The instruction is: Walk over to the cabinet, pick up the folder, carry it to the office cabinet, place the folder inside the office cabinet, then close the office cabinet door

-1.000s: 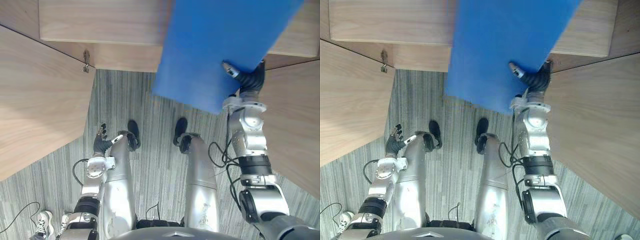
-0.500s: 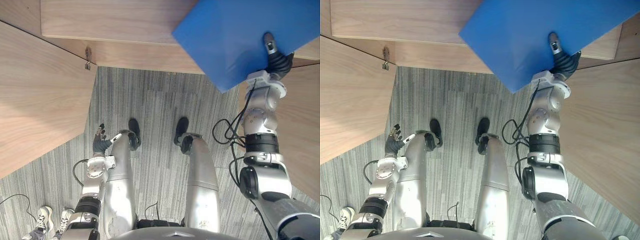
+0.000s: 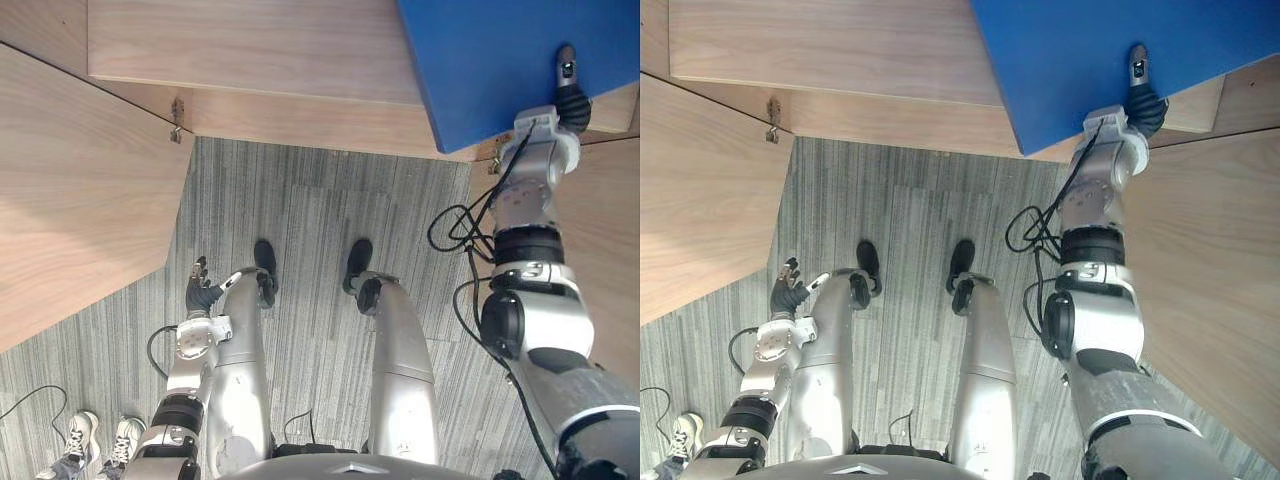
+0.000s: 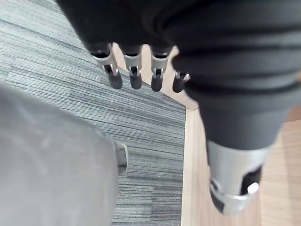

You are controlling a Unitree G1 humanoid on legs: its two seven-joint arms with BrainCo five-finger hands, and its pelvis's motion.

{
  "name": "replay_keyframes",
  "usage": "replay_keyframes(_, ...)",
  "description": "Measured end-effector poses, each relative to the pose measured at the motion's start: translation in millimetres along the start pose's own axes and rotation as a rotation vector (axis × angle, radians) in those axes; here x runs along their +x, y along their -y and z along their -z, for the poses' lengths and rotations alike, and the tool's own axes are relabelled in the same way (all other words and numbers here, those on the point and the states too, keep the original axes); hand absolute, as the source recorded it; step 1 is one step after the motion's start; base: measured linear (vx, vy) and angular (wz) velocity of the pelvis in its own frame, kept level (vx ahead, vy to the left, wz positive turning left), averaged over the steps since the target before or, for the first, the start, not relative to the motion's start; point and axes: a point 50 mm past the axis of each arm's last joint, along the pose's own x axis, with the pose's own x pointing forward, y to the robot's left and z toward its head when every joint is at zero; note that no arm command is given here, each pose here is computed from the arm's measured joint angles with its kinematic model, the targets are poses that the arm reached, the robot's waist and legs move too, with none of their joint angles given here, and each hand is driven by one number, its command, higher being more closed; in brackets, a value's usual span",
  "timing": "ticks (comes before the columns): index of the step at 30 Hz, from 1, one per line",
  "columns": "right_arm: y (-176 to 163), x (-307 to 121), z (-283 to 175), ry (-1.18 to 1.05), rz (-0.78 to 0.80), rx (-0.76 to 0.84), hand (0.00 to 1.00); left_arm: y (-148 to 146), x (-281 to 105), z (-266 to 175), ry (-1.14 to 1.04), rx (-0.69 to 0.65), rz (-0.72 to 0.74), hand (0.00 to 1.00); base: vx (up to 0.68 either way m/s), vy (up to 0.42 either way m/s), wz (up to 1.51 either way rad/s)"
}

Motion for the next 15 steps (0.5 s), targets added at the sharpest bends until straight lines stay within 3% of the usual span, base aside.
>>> replay_keyframes(3,-10,3,-1,-0.012,0.010,0.012,1.00,-2,0,2,-0.011,-0.003,-0.017,0.00,-0.04,-0.023,0.02)
replay_keyframes(4,-16,3,-1,-0.015,0.010,0.018,0.00,-3,0,3,-0.015,-0.008,-0.027,0.00,-0.03,-0.022,0.03)
replay_keyframes(15,-41,2,3,-0.049,-0.021,0.046,0.00,2,-3,12,-0.055,-0.001,-0.030,0.00,-0.01,-0.006,0.05)
